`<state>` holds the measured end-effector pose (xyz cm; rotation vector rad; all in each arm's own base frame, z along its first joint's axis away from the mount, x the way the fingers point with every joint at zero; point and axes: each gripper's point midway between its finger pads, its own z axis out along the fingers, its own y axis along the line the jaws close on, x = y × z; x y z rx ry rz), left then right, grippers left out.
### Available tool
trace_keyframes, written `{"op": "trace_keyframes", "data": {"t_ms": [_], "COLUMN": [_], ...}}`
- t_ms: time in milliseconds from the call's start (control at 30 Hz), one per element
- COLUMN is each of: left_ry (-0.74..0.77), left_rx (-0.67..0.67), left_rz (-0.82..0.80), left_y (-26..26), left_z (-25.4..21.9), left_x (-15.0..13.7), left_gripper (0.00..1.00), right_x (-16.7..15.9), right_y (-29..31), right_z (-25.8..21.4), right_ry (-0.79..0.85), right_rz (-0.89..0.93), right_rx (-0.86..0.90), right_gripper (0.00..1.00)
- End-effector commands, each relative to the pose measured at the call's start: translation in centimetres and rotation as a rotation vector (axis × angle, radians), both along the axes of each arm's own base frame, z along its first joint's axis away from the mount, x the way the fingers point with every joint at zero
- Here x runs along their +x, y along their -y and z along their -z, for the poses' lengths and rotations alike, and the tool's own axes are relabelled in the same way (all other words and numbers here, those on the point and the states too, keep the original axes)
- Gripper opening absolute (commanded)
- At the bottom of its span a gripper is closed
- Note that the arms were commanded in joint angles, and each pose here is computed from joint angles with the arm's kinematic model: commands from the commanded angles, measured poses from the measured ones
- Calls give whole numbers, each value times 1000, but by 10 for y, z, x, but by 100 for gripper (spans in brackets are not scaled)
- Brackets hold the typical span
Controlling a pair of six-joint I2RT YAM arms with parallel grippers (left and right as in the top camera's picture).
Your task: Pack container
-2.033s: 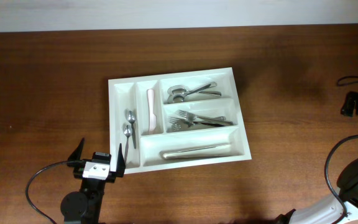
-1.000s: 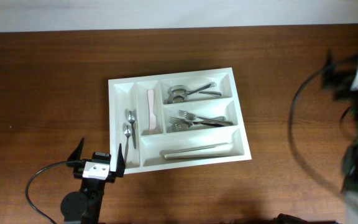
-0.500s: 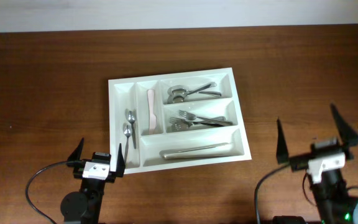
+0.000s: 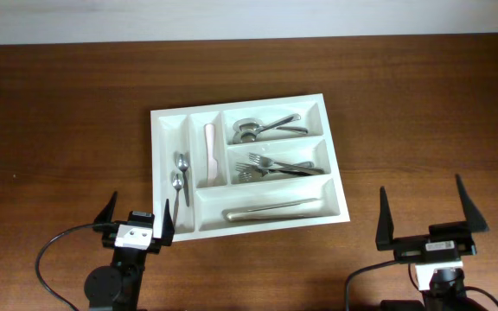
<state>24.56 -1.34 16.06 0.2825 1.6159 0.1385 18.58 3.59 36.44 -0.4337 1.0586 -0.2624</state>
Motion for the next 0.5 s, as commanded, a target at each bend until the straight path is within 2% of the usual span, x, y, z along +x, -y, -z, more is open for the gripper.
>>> {"op": "trace_keyframes", "data": {"t_ms": [0,233,467], "left_ry": [-2,-2,-2], "left_rx": [9,9,9], "left_rz": [-15,-15,-15], "left_y": [-3,-3,-3], "left_z": [2,2,2], "left_x": [0,0,0], "left_gripper": [99,99,99], "right_x": [-3,6,28], "right_y": [-4,-5,-5], "right_z": [5,23,70], "right_ry": [10,-31,-130], "right_rz": [-23,-31,-34], "right_rx": [-1,-3,0], "right_gripper": [99,99,99]}}
